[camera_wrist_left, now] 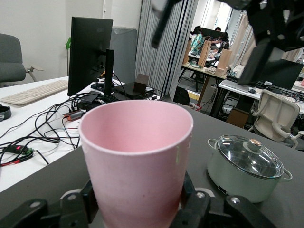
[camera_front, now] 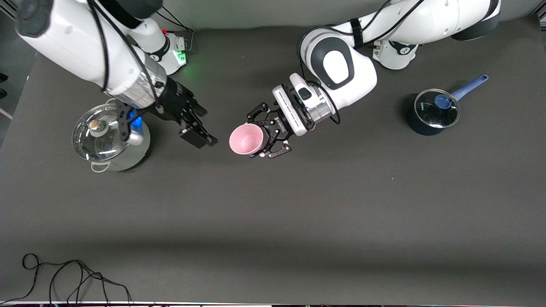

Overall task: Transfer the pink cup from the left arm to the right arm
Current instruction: 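Hold the cup with the left gripper while the right gripper grasps its rim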

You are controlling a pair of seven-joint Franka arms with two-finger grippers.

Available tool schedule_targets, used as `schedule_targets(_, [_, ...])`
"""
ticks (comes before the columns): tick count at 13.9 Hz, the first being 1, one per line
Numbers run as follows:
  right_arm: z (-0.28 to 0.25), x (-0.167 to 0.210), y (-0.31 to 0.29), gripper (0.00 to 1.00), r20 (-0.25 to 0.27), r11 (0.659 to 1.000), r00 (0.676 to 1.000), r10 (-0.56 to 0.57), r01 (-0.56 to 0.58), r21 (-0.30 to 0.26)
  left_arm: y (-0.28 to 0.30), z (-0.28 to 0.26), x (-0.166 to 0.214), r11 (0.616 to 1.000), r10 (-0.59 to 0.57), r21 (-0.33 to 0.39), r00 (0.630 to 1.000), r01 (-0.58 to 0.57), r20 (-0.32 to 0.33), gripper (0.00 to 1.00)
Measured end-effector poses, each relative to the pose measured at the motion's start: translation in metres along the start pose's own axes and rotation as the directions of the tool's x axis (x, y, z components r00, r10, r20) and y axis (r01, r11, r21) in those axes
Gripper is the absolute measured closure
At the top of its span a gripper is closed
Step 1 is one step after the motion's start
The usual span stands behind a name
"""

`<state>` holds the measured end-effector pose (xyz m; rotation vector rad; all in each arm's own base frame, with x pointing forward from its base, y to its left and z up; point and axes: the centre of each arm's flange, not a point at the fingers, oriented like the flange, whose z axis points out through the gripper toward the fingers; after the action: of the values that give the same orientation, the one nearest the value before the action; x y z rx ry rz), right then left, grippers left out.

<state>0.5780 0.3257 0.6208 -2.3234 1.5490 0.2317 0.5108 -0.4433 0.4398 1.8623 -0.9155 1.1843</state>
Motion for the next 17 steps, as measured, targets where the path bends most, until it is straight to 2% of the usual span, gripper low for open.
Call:
schedule_targets(2, [0.007,-0.010,-0.008,0.03,-0.012,1.000,1.000,-0.020,0.020,0.008,-0.004,0.000,-0.002,1.000,0.000,0.007,1.000,0.000,0.003,0.33])
schedule_targets(4, [0.019,-0.027,-0.012,0.03,-0.062,0.998,0.996,-0.064,0.065,0.005,-0.007,0.000,-0.004,1.000,-0.001,0.014,1.000,0.000,0.007,0.33])
schedule_targets(6, [0.032,-0.043,-0.013,0.03,-0.091,0.996,0.991,-0.094,0.094,-0.005,-0.009,0.000,-0.004,1.000,-0.001,0.017,1.000,0.001,0.007,0.33])
schedule_targets(11, [0.055,-0.050,-0.014,0.03,-0.112,0.993,0.987,-0.113,0.110,-0.034,-0.008,0.000,-0.004,1.000,-0.001,0.016,1.000,0.001,0.008,0.33])
schedule_targets(17, [0.071,-0.058,-0.012,0.04,-0.114,0.991,0.985,-0.129,0.122,-0.061,-0.008,0.000,-0.004,1.000,-0.001,0.018,1.000,0.001,0.010,0.33])
